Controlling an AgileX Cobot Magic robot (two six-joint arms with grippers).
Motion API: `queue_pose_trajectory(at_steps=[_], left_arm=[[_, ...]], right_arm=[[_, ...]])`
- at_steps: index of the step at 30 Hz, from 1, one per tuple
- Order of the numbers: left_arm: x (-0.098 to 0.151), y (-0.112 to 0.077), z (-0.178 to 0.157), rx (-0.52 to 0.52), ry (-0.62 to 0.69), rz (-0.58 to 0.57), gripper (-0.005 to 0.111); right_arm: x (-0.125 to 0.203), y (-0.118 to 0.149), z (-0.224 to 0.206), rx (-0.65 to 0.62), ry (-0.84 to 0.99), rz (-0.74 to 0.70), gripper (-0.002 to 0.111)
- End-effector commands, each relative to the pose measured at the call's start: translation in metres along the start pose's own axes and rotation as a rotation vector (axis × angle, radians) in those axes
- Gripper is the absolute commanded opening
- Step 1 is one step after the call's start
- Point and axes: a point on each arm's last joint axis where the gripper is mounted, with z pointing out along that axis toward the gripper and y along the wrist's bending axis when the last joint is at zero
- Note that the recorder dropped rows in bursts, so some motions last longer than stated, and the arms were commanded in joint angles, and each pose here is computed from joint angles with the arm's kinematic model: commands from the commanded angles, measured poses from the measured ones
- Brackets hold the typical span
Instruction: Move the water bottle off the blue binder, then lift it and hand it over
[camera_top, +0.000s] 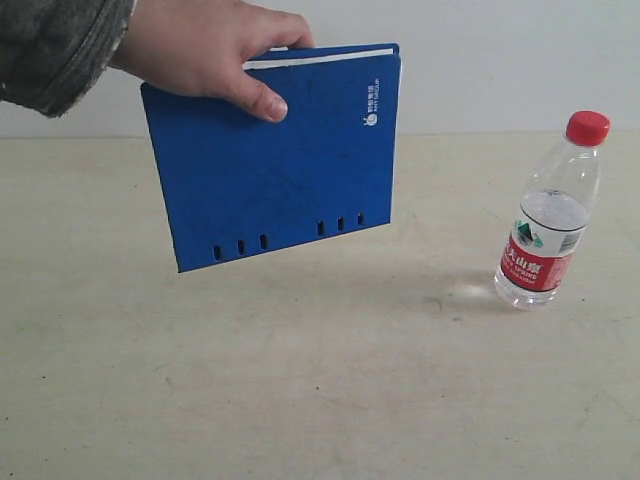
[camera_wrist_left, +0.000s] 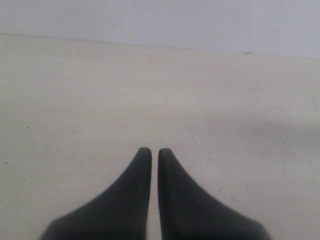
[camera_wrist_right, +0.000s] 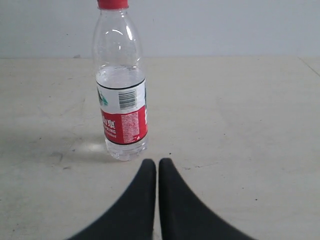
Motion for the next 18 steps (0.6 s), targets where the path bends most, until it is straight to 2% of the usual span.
queue_pose_trajectory(at_steps=[1,18], left_arm=[[-0.0005,0.001,-0.0003,-0.02,-0.007,-0.006,0.005],[-0.001,0.0036,-0.0003,-0.067,-0.014,-0.02,0.005]], right_arm=[[-0.0016,-0.0004,-0.0003,0.007,-0.011,-0.003,0.0],[-0.0015,-0.003,-0.0003,0.055,-0.012,0.018,0.0]])
